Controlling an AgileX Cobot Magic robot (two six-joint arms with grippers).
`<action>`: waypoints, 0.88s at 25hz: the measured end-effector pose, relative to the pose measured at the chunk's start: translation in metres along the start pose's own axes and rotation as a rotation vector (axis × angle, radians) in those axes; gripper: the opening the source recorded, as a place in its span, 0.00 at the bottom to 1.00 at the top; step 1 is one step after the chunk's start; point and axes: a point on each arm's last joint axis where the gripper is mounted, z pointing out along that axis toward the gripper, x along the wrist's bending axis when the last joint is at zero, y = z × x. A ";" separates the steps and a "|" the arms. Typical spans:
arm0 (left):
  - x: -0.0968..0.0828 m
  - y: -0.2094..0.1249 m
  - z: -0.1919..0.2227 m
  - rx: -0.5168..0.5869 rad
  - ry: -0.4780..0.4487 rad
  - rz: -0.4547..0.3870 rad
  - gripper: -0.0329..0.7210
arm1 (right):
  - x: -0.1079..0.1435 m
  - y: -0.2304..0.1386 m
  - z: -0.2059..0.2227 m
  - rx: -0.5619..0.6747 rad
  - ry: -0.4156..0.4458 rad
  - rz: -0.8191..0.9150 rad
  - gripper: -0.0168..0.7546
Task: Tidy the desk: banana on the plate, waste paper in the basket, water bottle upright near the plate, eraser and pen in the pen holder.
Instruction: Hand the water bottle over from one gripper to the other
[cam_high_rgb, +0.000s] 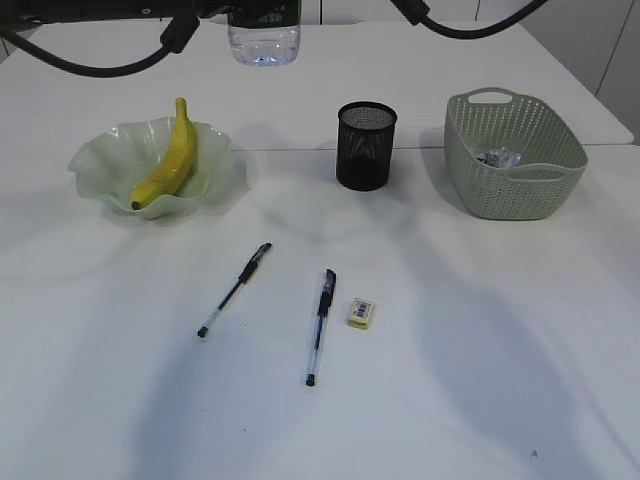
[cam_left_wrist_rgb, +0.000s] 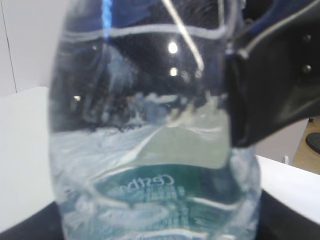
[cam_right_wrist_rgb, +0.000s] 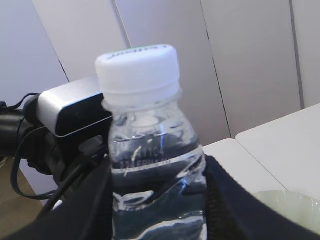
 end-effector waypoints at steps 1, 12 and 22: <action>0.000 0.000 0.000 0.000 0.000 -0.001 0.61 | 0.000 0.000 0.000 0.000 0.000 0.000 0.46; 0.000 0.000 0.000 0.000 0.000 -0.002 0.60 | 0.000 0.000 0.000 -0.001 -0.002 -0.002 0.46; 0.000 0.000 0.000 0.000 0.000 -0.002 0.59 | 0.000 0.000 0.000 -0.001 -0.002 -0.004 0.46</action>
